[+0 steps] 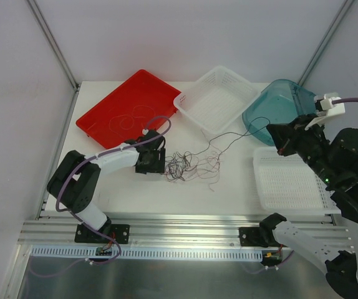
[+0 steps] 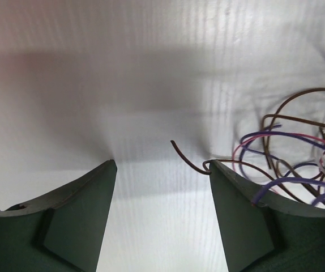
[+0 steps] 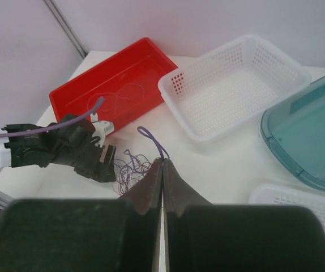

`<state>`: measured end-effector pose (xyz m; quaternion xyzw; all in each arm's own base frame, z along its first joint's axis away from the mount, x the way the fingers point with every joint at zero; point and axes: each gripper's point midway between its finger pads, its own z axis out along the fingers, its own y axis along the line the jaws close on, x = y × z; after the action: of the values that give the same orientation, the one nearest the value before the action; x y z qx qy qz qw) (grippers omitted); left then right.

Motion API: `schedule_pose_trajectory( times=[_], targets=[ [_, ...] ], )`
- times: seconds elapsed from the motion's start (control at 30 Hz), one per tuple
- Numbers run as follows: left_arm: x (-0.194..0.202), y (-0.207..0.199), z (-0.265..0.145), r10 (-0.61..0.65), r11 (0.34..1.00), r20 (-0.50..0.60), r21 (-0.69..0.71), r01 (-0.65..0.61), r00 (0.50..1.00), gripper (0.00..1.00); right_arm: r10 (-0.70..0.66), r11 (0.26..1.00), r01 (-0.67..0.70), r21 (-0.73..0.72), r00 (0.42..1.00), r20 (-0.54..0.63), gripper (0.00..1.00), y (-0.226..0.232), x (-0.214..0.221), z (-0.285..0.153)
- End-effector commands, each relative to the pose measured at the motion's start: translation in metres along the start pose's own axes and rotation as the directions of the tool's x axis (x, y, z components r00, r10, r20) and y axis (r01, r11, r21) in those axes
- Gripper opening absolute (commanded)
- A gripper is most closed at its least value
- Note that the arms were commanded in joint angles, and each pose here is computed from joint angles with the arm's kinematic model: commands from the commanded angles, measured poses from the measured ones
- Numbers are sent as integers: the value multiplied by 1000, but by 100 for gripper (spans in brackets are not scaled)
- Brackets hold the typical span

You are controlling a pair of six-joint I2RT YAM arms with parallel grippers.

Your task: Untangle the cables

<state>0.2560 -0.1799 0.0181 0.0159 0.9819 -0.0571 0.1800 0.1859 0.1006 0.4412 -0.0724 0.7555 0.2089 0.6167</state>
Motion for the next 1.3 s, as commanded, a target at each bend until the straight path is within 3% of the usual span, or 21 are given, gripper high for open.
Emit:
schedule_pose_trajectory(
  times=[0.0,0.23,0.4,0.53,0.77,0.97,1.1,1.2,1.27],
  targets=[
    [13,28,-7,5,997,-26,-81,-7,1000,68,-17,998,21,-65,998,59,1,14,-25,-3],
    [15,40,-21,-20,996,5,-85,20,1000,68,10,983,-5,-182,1000,28,1,38,-22,12],
    [19,38,-33,-34,998,15,-48,34,999,73,1,980,15,-197,997,83,1,45,-49,14],
    [6,21,-61,-42,997,96,71,35,994,82,17,964,27,-266,987,161,1,63,-84,10],
    [-24,-16,-125,24,950,305,289,-117,952,94,69,945,20,-327,963,261,1,81,-119,23],
    [-26,-60,-161,56,842,447,459,-283,893,96,162,923,-120,-366,983,87,1,88,-63,68],
    [-33,-90,-180,35,758,528,539,-367,848,97,209,914,-234,-332,972,-110,1,83,15,101],
    [-38,-110,-195,22,708,586,562,-427,810,97,227,913,-263,-311,962,-149,1,81,36,106],
    [-51,-125,-210,-12,672,651,567,-476,759,98,225,916,-269,-299,959,-173,1,81,48,109]
  ],
)
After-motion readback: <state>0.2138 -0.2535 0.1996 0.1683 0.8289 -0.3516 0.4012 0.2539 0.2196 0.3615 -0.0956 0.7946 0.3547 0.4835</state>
